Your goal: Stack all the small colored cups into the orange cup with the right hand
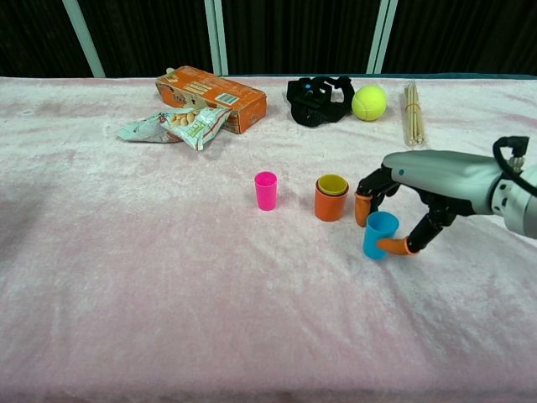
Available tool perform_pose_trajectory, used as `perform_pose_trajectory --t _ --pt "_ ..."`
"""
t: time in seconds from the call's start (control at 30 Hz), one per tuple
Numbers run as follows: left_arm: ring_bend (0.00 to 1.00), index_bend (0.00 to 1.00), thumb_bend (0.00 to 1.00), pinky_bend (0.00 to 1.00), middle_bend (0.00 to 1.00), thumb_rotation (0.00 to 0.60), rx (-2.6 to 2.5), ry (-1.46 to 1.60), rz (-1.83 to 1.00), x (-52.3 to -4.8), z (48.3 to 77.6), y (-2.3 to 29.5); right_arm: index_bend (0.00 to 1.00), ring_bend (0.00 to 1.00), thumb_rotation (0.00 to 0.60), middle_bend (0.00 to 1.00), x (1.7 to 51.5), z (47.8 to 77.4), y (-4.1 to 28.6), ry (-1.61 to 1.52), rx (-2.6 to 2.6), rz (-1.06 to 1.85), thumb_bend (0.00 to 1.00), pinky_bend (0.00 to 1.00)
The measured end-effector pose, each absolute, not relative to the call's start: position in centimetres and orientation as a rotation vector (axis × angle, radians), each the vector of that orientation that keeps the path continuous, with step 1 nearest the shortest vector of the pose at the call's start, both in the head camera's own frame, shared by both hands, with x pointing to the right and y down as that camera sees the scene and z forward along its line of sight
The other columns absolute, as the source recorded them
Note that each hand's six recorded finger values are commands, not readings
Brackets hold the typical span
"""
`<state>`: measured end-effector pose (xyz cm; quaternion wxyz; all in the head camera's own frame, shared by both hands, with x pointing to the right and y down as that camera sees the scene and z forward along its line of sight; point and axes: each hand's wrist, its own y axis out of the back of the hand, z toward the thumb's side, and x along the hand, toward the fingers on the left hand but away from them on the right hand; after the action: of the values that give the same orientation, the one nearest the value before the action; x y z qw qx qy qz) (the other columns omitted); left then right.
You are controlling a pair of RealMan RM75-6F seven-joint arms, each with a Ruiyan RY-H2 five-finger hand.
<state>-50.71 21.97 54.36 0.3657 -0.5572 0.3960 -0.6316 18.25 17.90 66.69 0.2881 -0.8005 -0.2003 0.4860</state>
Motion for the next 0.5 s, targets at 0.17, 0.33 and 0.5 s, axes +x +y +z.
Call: perform_pose_trajectory --t 0.17,0.33,0.5 --pt "0.00 0.11 0.71 0.00 0.04 0.600 -1.434 1.012 -1.627 -50.7 54.4 22.0 0.54 0.28 0.600 0.48 18.3 65.1 15.8 -0.531 -2.135 1.306 0.33 0.21" --pt "0.00 0.11 0.71 0.00 0.04 0.600 -1.433 1.011 -1.624 -50.6 54.4 22.0 0.54 0.28 0.600 0.48 17.5 63.7 12.9 -0.530 -2.098 1.304 0.33 0.21" --pt "0.00 0.11 0.71 0.00 0.04 0.600 -1.432 1.013 -1.625 -50.6 54.4 22.0 0.54 0.28 0.600 0.48 16.6 63.8 11.6 -0.522 -2.116 1.325 0.33 0.21"
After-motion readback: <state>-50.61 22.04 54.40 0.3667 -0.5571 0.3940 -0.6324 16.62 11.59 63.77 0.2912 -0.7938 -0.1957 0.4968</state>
